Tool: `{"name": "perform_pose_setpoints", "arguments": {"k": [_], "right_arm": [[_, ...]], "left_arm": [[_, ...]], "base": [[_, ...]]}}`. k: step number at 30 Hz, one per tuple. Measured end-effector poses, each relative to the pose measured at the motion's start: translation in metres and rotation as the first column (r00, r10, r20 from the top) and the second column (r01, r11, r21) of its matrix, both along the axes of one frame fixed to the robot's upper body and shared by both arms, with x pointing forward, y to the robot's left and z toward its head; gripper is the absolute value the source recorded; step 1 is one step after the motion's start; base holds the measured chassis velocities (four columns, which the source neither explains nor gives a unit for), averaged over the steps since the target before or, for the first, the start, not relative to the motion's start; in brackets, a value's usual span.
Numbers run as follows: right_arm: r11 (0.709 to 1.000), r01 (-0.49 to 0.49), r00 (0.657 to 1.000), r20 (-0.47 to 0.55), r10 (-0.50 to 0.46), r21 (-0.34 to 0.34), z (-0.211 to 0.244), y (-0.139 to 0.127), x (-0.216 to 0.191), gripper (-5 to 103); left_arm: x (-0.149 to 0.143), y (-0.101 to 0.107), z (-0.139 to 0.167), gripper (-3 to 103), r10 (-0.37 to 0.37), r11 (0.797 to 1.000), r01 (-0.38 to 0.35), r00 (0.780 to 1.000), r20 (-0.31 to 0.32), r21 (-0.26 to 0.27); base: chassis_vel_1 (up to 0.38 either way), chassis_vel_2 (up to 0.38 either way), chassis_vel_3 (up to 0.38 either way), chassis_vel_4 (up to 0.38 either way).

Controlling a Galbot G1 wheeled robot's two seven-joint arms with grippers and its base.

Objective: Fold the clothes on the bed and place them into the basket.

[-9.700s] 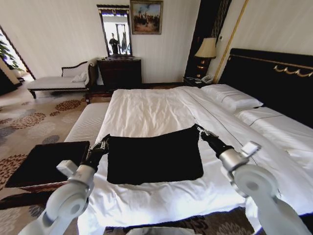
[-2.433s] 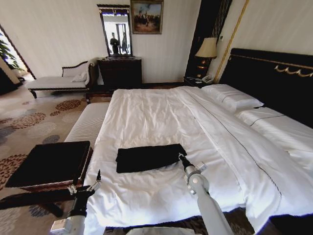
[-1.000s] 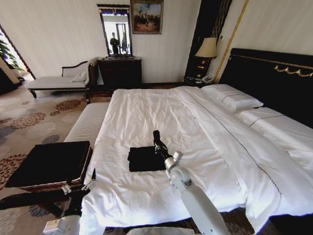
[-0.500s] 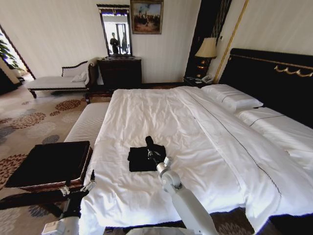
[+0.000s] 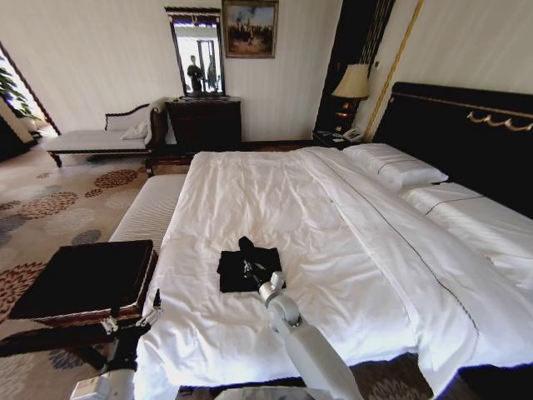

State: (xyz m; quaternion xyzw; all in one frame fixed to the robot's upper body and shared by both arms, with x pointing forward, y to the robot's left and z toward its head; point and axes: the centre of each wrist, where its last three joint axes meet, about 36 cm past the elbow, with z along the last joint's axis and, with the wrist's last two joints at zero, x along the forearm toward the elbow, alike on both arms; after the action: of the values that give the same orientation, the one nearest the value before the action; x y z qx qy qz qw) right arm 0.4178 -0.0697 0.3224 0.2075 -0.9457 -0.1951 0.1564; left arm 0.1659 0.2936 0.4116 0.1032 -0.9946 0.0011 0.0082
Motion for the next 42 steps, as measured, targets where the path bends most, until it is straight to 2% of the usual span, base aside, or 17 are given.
{"name": "perform_pose_setpoints", "arguments": {"k": [6,9,11,12,15,18,20,24,27,30,34,38,39,42], "right_arm": [[0.999,-0.024,1.000,-0.011,0.023,-0.033,-0.010,0.002,-0.003,0],[0.999,-0.036,0.999,-0.010,0.035,-0.037,-0.012,0.003,-0.003,13],[0.998,-0.041,0.999,-0.009,0.041,-0.038,-0.012,0.004,-0.004,13],[0.998,-0.051,0.999,-0.002,0.051,-0.035,-0.011,0.006,-0.006,25],[0.997,-0.075,0.997,0.018,0.075,-0.028,-0.006,0.010,-0.011,30],[0.992,-0.124,0.992,0.032,0.125,-0.033,-0.005,0.012,-0.020,46],[0.990,-0.139,0.990,0.033,0.140,-0.038,-0.006,0.012,-0.023,46],[0.981,-0.192,0.980,0.050,0.193,-0.031,-0.001,0.014,-0.041,68],[0.979,-0.202,0.977,0.068,0.202,-0.009,0.008,0.014,-0.048,74],[0.987,-0.159,0.984,0.082,0.157,0.025,0.018,0.008,-0.047,90],[0.998,-0.050,0.995,0.083,0.048,0.031,0.021,-0.016,-0.037,98],[0.996,0.071,0.995,0.072,-0.076,0.057,0.032,-0.052,-0.030,100],[0.996,0.071,0.995,0.072,-0.076,0.057,0.032,-0.052,-0.030,100],[0.986,0.139,0.990,0.014,-0.141,0.090,0.037,-0.078,-0.038,100]], "left_arm": [[0.000,-0.001,0.000,100,0.000,1.000,0.000,1.000,0.001,-0.002],[0.001,0.000,0.000,100,0.000,1.000,0.000,1.000,0.002,-0.002],[0.001,0.000,0.000,100,0.000,1.000,0.000,1.000,0.002,-0.001],[0.001,0.001,0.000,100,0.000,1.000,0.000,1.000,0.002,0.000],[0.001,0.001,0.000,100,-0.001,1.000,0.001,1.000,0.003,0.001],[0.002,0.001,0.000,100,-0.004,1.000,0.004,1.000,0.005,0.001],[0.002,0.000,0.000,100,-0.005,1.000,0.005,1.000,0.006,0.000],[0.004,0.000,0.001,100,-0.007,1.000,0.007,1.000,0.012,0.000],[0.005,0.001,-0.001,100,-0.008,1.000,0.008,1.000,0.010,0.000],[0.005,-0.003,-0.005,100,-0.019,1.000,0.018,1.000,-0.002,-0.014],[0.009,-0.015,-0.012,100,-0.036,0.998,0.035,0.999,-0.018,-0.046],[0.017,-0.029,-0.017,100,-0.077,0.992,0.072,0.996,-0.048,-0.100],[0.017,-0.029,-0.017,100,-0.077,0.992,0.072,0.996,-0.048,-0.100],[0.029,-0.032,-0.021,100,-0.117,0.986,0.106,0.990,-0.079,-0.125]], "base": [[0.000,0.000,0.000,0.000],[0.000,0.000,0.000,0.000],[0.000,0.000,0.000,0.000],[0.000,0.000,0.000,0.000],[0.000,0.000,0.000,0.000],[0.000,0.000,0.000,0.000],[0.000,0.000,0.000,0.000],[0.000,0.000,0.000,0.000],[0.000,0.000,0.000,0.000],[0.000,0.000,0.000,0.000],[0.000,0.000,0.000,0.000],[0.000,0.000,0.000,0.000],[0.000,0.000,0.000,0.000],[0.000,0.000,0.000,0.000]]}}
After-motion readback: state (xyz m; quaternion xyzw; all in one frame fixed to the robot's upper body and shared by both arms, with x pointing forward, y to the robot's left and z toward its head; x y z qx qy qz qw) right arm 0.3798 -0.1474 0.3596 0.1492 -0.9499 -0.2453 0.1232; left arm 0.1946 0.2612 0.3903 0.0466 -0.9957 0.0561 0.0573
